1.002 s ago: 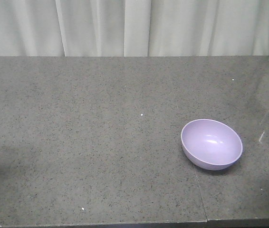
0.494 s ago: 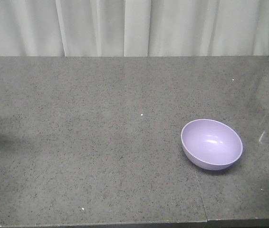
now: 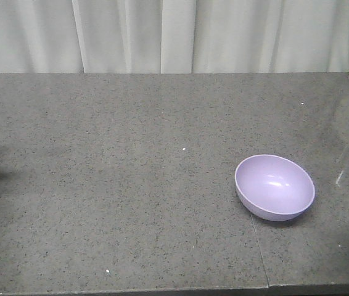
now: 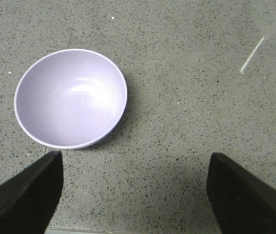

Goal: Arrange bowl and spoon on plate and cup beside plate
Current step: 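Lower the open left gripper over the pale green spoon handle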

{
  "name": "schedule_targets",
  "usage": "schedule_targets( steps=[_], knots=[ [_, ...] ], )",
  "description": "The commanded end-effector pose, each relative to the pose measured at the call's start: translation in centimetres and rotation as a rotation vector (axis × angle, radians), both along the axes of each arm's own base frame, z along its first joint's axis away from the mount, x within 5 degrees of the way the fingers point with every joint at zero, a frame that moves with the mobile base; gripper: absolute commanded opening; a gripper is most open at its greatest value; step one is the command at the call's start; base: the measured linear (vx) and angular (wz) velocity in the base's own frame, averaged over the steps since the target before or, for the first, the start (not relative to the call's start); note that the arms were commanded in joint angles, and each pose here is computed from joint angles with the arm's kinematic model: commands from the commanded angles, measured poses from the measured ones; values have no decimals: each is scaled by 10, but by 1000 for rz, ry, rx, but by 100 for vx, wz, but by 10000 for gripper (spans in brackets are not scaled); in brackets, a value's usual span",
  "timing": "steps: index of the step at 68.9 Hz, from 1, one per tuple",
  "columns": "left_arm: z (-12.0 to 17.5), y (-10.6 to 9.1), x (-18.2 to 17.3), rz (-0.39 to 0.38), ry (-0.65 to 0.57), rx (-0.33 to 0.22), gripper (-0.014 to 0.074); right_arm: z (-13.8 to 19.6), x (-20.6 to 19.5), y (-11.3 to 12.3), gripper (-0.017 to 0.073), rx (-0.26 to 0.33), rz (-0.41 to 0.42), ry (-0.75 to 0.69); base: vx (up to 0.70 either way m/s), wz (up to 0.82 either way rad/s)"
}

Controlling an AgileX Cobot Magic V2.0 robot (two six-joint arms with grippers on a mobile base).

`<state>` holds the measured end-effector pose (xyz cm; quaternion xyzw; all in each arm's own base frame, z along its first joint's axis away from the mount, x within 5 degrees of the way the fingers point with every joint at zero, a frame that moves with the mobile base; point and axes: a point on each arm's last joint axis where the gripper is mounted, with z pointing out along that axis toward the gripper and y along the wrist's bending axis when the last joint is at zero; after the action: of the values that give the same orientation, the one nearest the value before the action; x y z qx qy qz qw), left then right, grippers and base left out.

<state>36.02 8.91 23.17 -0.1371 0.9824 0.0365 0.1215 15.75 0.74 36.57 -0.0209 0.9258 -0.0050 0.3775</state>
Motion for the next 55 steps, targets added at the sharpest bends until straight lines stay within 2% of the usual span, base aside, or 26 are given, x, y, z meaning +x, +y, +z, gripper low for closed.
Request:
schedule_targets(
  steps=[1,24,31,42,55],
  knots=[
    [15,1,6,-5,-81,14,575,14,3,0,594,-4,10,-94,0,0],
    [-4,1,11,0,-27,-7,575,14,3,0,594,-4,10,-94,0,0],
    [-7,1,11,1,-14,-11,546,14,3,0,594,-4,10,-94,0,0],
    [-8,1,10,9,-1,-17,412,14,3,0,594,-4,10,-94,0,0],
    [-8,1,10,10,5,-18,150,14,3,0,594,-4,10,-94,0,0]
  ],
)
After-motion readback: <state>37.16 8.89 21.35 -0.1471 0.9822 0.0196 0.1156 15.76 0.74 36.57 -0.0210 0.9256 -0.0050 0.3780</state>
